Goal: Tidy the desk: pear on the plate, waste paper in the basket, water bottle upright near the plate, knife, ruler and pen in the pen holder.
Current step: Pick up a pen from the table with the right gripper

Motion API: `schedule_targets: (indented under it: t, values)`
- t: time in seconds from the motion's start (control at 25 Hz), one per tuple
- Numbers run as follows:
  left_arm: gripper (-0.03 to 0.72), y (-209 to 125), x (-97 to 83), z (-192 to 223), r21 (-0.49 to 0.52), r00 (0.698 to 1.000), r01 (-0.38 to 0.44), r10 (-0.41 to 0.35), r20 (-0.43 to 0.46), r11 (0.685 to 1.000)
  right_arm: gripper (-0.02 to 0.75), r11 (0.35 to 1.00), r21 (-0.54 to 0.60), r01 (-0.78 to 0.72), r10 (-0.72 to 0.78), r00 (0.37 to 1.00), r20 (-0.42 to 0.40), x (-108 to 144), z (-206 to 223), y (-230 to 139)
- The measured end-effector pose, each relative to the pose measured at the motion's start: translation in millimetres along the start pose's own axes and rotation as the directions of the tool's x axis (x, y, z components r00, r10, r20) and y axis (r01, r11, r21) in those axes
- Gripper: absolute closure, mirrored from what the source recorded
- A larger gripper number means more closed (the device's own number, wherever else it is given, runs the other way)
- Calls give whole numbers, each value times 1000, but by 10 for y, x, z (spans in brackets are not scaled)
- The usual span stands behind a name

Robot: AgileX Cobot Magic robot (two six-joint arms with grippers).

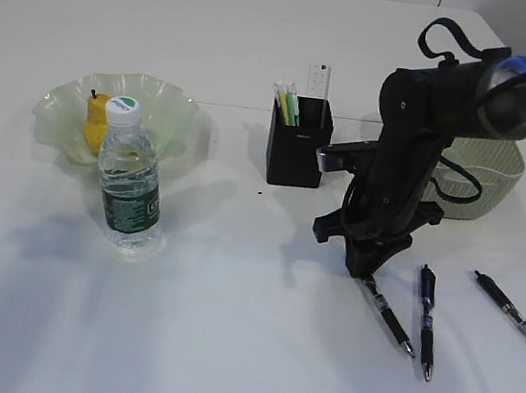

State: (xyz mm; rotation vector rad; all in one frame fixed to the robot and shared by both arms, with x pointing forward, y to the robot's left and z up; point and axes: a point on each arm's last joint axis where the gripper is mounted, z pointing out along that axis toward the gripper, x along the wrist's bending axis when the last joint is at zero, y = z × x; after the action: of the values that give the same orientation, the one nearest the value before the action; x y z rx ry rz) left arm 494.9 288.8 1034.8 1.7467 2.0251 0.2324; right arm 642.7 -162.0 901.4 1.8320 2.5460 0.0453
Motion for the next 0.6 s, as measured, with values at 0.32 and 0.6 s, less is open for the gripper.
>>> schedule_targets:
  t: [0.32,0.6]
  values:
    - [241,0,0,0,0,1000,0,0,0,1000,622,1000,1,0,0,1000,0,0,10,4]
    - [241,0,0,0,0,1000,0,0,0,1000,629,1000,1,0,0,1000,0,0,10,4]
